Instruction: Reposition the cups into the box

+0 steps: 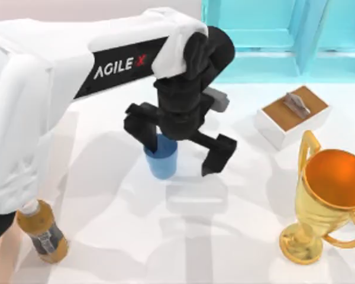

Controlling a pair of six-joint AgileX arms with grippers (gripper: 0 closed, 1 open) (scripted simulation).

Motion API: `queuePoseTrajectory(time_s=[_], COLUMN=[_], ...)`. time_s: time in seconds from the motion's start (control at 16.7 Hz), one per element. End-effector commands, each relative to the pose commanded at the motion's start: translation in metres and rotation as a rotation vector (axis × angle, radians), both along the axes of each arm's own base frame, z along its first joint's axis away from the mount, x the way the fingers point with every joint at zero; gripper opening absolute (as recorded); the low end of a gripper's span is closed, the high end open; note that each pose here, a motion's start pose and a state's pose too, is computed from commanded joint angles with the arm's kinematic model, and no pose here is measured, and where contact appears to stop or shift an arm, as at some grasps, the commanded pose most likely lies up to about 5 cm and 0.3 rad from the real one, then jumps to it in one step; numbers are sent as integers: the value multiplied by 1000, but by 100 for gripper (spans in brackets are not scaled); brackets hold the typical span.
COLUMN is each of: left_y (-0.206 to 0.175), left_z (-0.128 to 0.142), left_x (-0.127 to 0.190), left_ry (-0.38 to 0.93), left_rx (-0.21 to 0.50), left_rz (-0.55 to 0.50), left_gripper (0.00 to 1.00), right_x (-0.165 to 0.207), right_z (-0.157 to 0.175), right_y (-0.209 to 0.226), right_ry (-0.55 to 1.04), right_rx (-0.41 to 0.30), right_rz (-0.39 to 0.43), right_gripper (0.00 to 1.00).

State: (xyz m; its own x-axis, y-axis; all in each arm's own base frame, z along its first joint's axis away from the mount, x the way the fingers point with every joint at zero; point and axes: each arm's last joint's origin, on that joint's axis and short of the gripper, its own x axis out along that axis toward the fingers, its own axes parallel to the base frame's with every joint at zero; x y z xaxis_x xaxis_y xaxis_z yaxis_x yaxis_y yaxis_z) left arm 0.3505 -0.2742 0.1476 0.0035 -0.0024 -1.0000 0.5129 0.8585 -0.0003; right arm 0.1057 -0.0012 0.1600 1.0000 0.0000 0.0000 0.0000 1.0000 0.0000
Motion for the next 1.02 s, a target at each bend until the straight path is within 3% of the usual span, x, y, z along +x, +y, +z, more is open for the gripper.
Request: queuePoseTrajectory(time_s=[0.36,1.02], left_y=[1,1], left_z=[-13,-13], left_x=[-2,-2], left_ry=[3,3], left_rx=[3,3], left_rz=[0,0], left_gripper=[100,17], right_x=[0,0], right_z=[0,0], right_y=[0,0], right_ry=[0,0], right_rx=[0,0], right_rz=[0,0], right_gripper=[100,100])
